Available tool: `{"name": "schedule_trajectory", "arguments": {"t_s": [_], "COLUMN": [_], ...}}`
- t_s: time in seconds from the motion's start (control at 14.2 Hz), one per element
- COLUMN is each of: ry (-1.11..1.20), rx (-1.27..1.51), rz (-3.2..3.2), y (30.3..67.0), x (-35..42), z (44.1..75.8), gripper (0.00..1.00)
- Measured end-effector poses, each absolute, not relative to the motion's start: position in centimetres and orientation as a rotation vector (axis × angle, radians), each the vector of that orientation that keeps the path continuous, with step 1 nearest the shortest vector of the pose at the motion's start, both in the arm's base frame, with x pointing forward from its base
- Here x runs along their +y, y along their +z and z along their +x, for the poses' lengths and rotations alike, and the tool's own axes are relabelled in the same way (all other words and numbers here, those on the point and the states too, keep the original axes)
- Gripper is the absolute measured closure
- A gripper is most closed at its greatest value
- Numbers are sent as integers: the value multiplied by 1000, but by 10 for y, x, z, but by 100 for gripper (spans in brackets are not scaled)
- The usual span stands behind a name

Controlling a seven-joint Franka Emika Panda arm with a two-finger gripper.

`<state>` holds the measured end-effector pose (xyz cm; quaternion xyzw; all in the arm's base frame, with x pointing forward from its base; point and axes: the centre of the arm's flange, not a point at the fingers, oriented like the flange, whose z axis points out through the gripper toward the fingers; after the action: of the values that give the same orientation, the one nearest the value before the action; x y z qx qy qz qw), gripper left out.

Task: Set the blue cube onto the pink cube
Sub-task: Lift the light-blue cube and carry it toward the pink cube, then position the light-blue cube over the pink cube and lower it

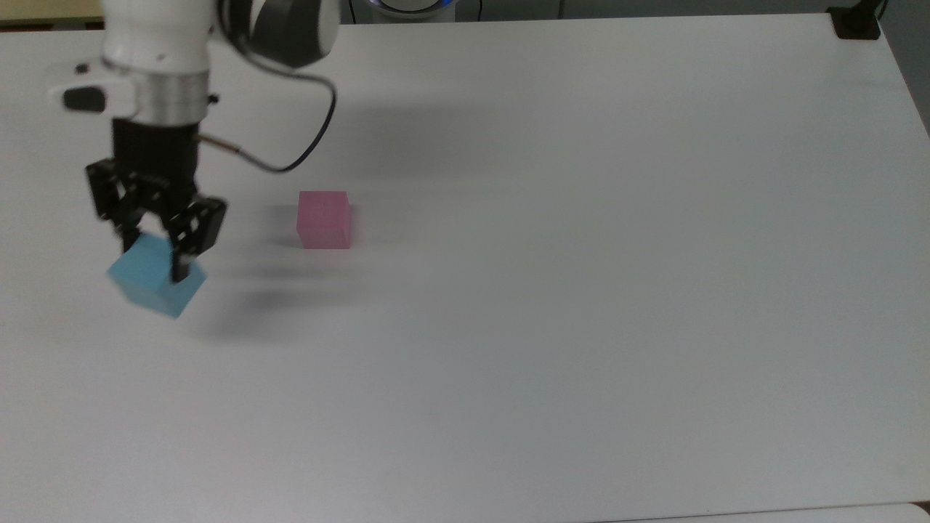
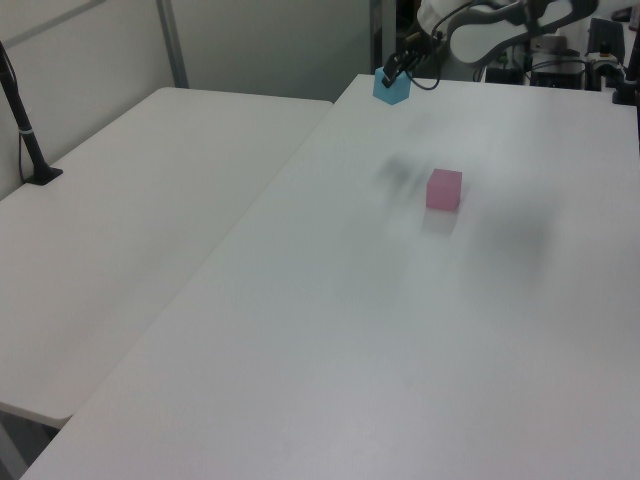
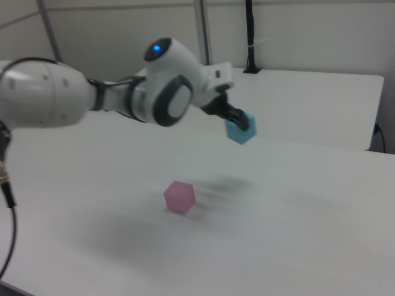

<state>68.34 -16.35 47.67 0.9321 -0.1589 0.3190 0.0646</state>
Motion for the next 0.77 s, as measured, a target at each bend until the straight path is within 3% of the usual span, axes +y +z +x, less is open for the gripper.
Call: {"name": "schedule_trajectory", "arguments": {"t_s": [0.35, 0.77], "ry": [850, 713], "rx": [-359, -230], "rz": [2920, 2989], "y": [495, 458], "x": [-99, -69], "z": [624, 575], "gripper": [44, 44]}}
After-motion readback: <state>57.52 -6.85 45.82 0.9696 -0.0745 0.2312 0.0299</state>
